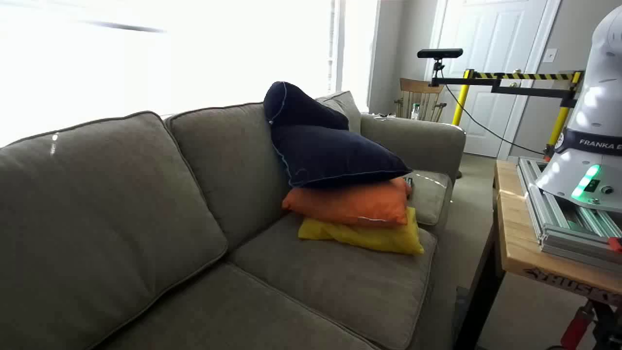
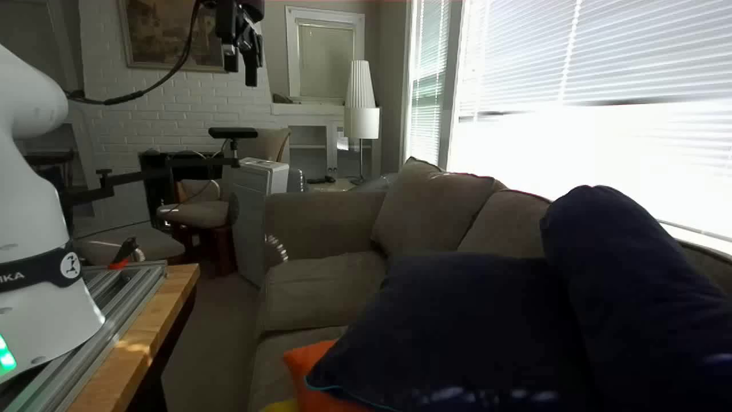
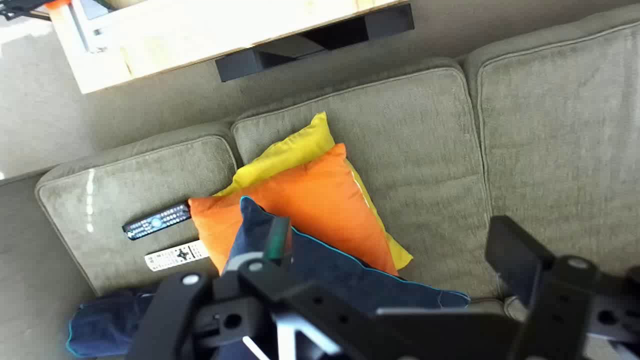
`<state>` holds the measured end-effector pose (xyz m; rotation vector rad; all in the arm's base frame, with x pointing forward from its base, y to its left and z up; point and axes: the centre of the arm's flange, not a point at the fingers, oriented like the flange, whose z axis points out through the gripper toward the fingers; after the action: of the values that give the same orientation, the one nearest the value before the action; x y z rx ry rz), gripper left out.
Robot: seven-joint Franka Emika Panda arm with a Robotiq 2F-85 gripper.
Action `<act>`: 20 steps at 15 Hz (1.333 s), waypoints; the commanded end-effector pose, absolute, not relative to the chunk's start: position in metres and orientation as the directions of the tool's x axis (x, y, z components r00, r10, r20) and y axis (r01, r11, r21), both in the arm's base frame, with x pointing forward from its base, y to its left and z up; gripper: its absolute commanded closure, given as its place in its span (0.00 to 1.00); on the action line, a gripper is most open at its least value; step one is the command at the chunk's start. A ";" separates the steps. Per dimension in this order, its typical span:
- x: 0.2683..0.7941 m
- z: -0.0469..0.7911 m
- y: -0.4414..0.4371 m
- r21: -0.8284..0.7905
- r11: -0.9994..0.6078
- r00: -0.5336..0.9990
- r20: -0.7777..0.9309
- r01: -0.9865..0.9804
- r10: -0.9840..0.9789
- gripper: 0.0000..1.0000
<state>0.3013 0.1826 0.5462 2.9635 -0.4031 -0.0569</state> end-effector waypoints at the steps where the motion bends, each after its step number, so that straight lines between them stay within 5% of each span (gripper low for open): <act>1: 0.301 0.546 0.183 0.153 -0.953 0.963 -0.017 -0.263 -0.268 0.00; 8: 0.303 0.546 0.178 0.157 -0.954 0.965 -0.014 -0.256 -0.261 0.00; 12: 0.342 0.525 0.129 0.152 -0.871 0.880 -0.016 -0.468 -0.475 0.00; 20: 0.393 0.482 0.052 -0.135 -0.758 0.738 0.170 -0.639 -0.653 0.00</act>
<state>0.3882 0.0571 0.4969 2.9711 -1.0633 0.1639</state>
